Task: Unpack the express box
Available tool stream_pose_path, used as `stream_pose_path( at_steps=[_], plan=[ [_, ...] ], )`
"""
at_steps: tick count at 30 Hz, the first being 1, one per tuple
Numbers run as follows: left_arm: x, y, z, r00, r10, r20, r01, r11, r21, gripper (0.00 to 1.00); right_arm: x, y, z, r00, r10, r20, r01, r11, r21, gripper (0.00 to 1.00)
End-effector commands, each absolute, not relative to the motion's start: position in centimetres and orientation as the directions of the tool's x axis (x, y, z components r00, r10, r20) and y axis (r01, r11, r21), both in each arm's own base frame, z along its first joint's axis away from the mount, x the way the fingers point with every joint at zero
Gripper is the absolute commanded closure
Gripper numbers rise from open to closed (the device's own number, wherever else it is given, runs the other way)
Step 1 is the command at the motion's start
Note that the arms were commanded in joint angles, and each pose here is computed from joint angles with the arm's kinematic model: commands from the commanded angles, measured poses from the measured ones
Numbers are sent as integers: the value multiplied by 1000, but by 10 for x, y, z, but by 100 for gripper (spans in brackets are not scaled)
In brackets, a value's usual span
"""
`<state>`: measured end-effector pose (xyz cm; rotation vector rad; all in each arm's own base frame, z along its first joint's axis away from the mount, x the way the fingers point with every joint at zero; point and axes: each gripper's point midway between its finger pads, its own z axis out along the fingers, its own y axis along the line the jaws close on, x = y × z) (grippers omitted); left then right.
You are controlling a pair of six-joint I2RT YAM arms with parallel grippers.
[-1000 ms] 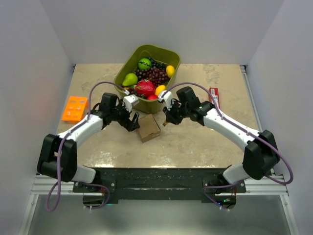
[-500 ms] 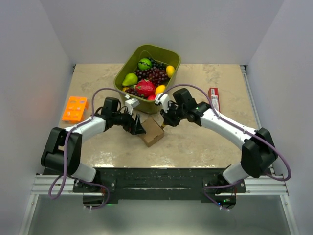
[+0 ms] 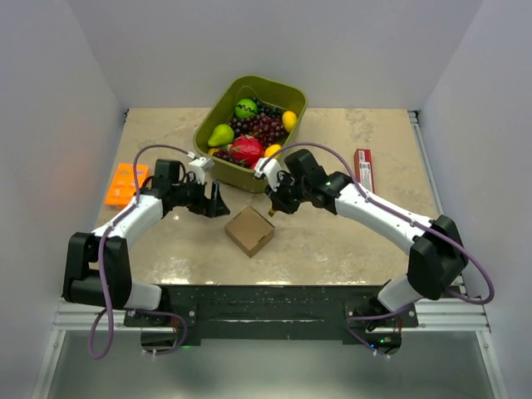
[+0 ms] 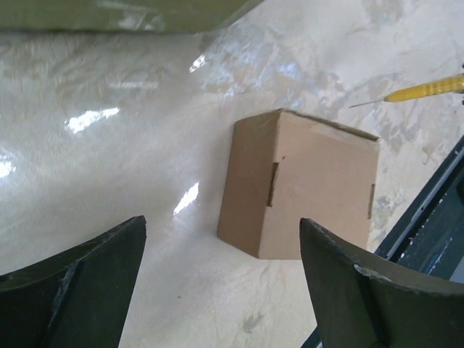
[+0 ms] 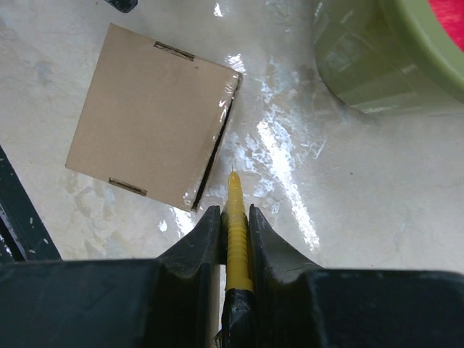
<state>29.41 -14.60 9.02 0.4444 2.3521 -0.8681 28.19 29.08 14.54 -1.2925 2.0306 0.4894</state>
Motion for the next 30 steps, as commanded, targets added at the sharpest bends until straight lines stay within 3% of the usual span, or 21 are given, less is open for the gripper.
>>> stream_pose_path(
  at_steps=[1,11,16,26,30],
  plan=[
    [306,-161,115,-696,147,-703,600,657,-457,12,293,284,178,-253,-605,-755,-869,485,-97,100],
    [290,-185,92,-713,217,-667,680,448,-581,28,320,261,201,-274,-561,-781,-818,563,-118,100],
    [285,-190,83,-736,230,-637,666,415,-620,35,324,250,195,-311,-542,-781,-800,593,-93,100],
    [273,-193,63,-799,252,-546,602,348,-719,59,333,237,189,-360,-521,-774,-771,633,-68,100],
    [273,-192,69,-849,176,-498,528,289,-799,66,334,235,187,-366,-522,-770,-768,637,-67,100]
  ],
)
